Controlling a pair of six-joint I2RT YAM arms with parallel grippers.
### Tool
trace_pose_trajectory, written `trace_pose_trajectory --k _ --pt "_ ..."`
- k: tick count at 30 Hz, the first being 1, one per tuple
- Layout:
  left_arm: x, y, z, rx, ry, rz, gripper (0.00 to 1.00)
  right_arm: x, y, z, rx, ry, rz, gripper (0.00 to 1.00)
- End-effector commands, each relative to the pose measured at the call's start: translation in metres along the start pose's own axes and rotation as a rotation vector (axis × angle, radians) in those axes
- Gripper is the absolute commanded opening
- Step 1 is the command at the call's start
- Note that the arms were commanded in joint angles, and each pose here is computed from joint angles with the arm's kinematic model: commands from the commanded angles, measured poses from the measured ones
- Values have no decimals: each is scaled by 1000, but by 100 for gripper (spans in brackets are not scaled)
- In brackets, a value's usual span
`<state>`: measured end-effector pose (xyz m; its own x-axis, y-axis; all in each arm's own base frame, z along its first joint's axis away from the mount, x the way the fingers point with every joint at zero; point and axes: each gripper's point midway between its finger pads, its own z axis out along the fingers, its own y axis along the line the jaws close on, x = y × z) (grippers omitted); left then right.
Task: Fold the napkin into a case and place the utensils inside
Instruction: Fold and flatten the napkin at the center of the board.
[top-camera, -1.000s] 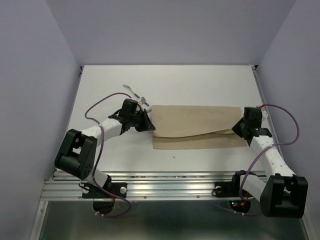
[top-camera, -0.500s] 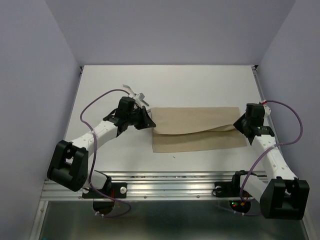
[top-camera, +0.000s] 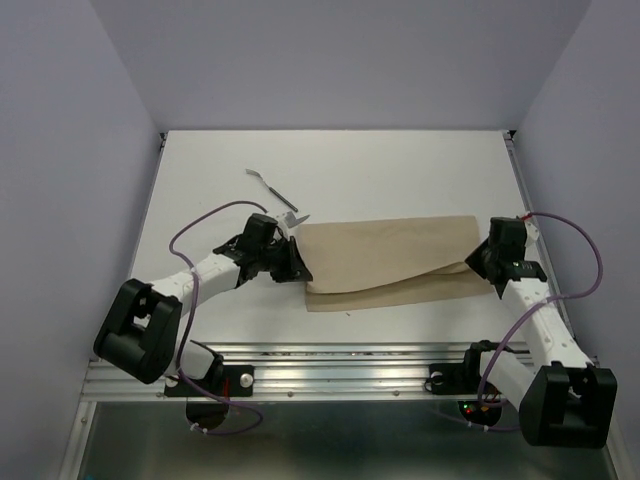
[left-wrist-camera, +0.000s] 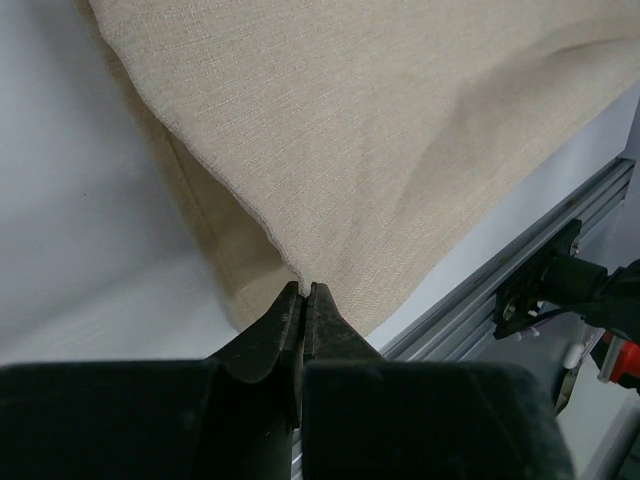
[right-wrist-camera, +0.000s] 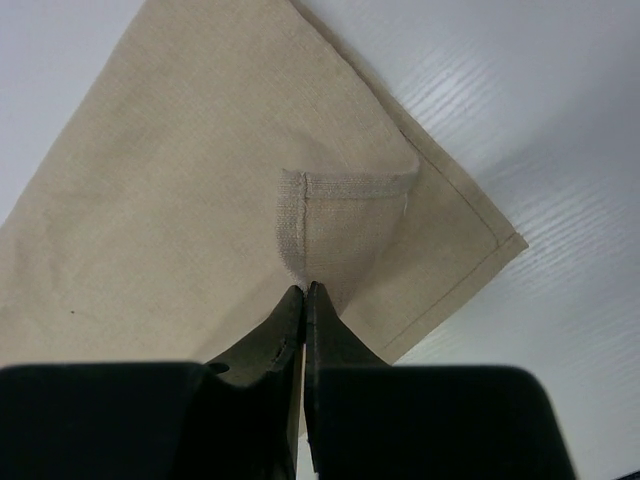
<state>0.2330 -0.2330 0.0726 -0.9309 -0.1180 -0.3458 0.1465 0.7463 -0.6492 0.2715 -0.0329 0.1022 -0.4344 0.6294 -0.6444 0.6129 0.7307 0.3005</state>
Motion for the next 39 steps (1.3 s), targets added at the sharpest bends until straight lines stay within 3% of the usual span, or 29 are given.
trace_pose_trajectory --k 1,3,4,6,7,9,15,19,21,25,26,32,39 --pt "7 -5 5 37 19 19 0 4 -10 2 35 -3 21 6" --pt "11 -6 4 45 35 19 0 3 -10 2 36 -6 24 28" --pt "13 -6 4 43 44 16 11 1 -9 1 37 -13 28 49" --pt "16 -6 1 28 62 23 39 -6 -7 -2 32 -33 33 66" --pt "15 -6 -1 20 61 27 65 -10 -5 -4 31 -40 34 72" --pt "8 -8 -9 -8 43 49 80 -19 -2 -8 28 -62 34 75" --pt "-34 -41 -30 10 -68 109 81 -52 23 -23 -39 -112 28 75" --pt "-63 -57 -24 24 -112 108 75 -51 39 -15 -93 -81 19 70" --pt "-71 -51 -10 -6 -118 87 73 -40 48 -8 -138 -19 -4 64" --pt "-79 -39 17 -47 -97 50 64 -19 47 18 -105 93 -38 39" --pt "-78 -34 23 -56 -84 41 63 -12 43 27 -76 120 -47 37" --pt "-66 3 63 -149 -9 -33 60 -3 32 56 24 171 -67 35" --pt "-63 36 75 -246 19 -92 60 19 30 76 26 238 -73 34"
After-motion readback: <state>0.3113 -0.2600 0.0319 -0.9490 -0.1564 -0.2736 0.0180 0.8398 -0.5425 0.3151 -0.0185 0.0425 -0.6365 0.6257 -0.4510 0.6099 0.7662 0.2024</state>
